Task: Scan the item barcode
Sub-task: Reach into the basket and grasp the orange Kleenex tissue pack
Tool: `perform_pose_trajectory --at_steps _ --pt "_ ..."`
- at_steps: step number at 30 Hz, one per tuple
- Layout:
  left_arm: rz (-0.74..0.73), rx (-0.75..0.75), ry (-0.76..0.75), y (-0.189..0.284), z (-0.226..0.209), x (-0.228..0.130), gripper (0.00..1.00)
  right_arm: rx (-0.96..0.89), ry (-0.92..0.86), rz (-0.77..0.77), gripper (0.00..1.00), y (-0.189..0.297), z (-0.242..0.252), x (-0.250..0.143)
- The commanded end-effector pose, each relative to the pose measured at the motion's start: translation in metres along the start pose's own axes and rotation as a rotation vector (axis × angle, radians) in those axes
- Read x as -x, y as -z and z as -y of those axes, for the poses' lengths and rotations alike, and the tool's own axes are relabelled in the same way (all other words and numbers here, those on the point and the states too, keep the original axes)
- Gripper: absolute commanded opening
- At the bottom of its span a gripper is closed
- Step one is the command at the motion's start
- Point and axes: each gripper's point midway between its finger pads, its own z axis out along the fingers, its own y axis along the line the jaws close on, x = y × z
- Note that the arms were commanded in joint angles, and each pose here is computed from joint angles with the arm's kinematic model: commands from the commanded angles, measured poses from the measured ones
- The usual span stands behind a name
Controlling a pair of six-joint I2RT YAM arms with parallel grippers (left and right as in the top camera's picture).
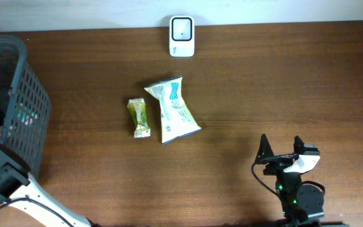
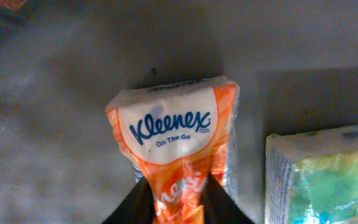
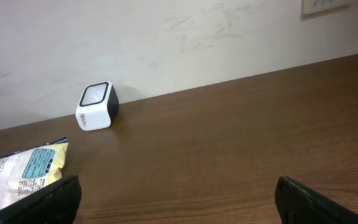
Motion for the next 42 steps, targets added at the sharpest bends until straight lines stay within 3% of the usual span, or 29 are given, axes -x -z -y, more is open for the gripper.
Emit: perform_pose_trajectory --at_steps 1,2,4,5,8,16,25,31,38,42 --pt "-0.047 -0.014 -0.006 -0.013 0.001 -0.011 0.22 -0.003 -0.006 -0.010 0.99 0.000 0.001 -0.004" --pt "-0.046 -0.015 -0.006 -0.013 0.001 -0.011 0.25 -0.003 -0.006 -0.009 0.99 0.000 0.001 -0.004" --pt "-0.042 -0.015 -0.009 -0.012 0.003 -0.010 0.53 -0.003 -0.006 -0.010 0.99 0.000 0.001 -0.004" --pt "-0.036 -0.015 -0.010 -0.010 0.003 -0.008 0.61 -0.003 -0.006 -0.010 0.99 0.000 0.001 -0.004" --pt "-0.014 -0.017 -0.016 -0.003 0.006 -0.001 0.69 -0.003 -0.006 -0.010 0.99 0.000 0.001 -0.004" --pt "0.018 -0.018 -0.023 0.000 0.010 0.008 0.74 -0.003 -0.006 -0.009 0.99 0.000 0.001 -0.004" --pt "0.008 -0.018 -0.038 -0.020 0.010 0.001 0.71 -0.003 -0.006 -0.010 0.98 0.000 0.001 -0.004" --pt "-0.001 -0.018 -0.038 -0.026 0.010 -0.003 0.43 -0.003 -0.006 -0.009 0.99 0.000 0.001 -0.004" --pt "-0.013 -0.019 -0.038 -0.017 0.010 -0.005 0.34 -0.003 -0.006 -0.010 0.99 0.000 0.001 -0.004" --pt "0.022 -0.070 -0.039 0.017 0.019 0.008 0.29 -0.003 -0.006 -0.010 0.98 0.000 0.001 -0.004"
